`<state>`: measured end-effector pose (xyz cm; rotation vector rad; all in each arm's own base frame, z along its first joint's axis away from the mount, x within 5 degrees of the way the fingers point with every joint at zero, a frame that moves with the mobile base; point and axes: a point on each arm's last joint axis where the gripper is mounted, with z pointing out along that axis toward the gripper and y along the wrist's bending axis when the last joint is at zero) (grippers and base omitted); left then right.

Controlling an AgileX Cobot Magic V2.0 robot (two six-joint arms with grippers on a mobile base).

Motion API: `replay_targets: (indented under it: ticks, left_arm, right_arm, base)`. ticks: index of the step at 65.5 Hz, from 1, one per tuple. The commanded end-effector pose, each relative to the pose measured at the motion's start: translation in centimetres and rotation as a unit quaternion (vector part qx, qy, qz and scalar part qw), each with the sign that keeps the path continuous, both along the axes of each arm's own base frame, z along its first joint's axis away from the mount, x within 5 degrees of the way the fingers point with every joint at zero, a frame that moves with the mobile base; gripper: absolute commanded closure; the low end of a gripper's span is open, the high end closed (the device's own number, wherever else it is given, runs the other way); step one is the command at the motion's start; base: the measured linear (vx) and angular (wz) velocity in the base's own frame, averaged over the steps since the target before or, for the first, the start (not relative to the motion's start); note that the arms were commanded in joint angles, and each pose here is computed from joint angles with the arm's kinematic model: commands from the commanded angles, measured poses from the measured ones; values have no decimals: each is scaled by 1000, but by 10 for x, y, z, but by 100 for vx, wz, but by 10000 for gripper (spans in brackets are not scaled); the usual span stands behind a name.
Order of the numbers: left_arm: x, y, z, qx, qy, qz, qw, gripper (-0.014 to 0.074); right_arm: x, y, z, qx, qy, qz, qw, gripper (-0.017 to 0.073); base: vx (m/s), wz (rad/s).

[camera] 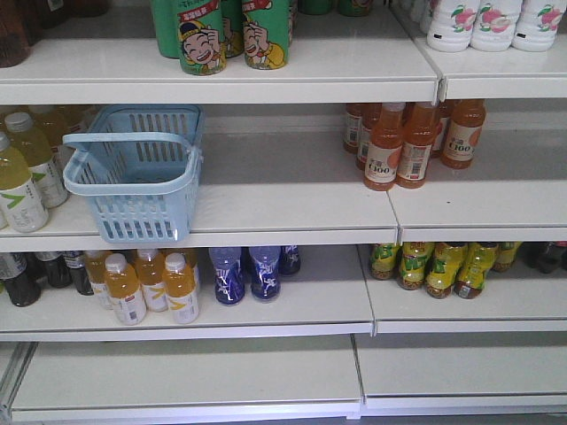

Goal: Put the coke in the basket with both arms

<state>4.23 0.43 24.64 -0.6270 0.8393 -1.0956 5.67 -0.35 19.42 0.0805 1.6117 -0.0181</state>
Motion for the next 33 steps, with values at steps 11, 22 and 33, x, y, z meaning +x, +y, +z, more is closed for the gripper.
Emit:
replay_targets:
  ticks: [11,22,33]
  left_arm:
    - [-32,3,57,-69,-180,-42,980,600]
    - [-41,0,116,17,-185,12,982,600]
    - [-1,-2,149,32,-95,12,995,599]
  right_arm:
    - [-1,0,3,-9,-39,-3,999,564]
    - [-1,0,3,-9,-39,-3,999,564]
    - [-1,0,3,-9,-39,-3,999,564]
  base:
    - [0,0]
    - [0,0]
    - [0,0]
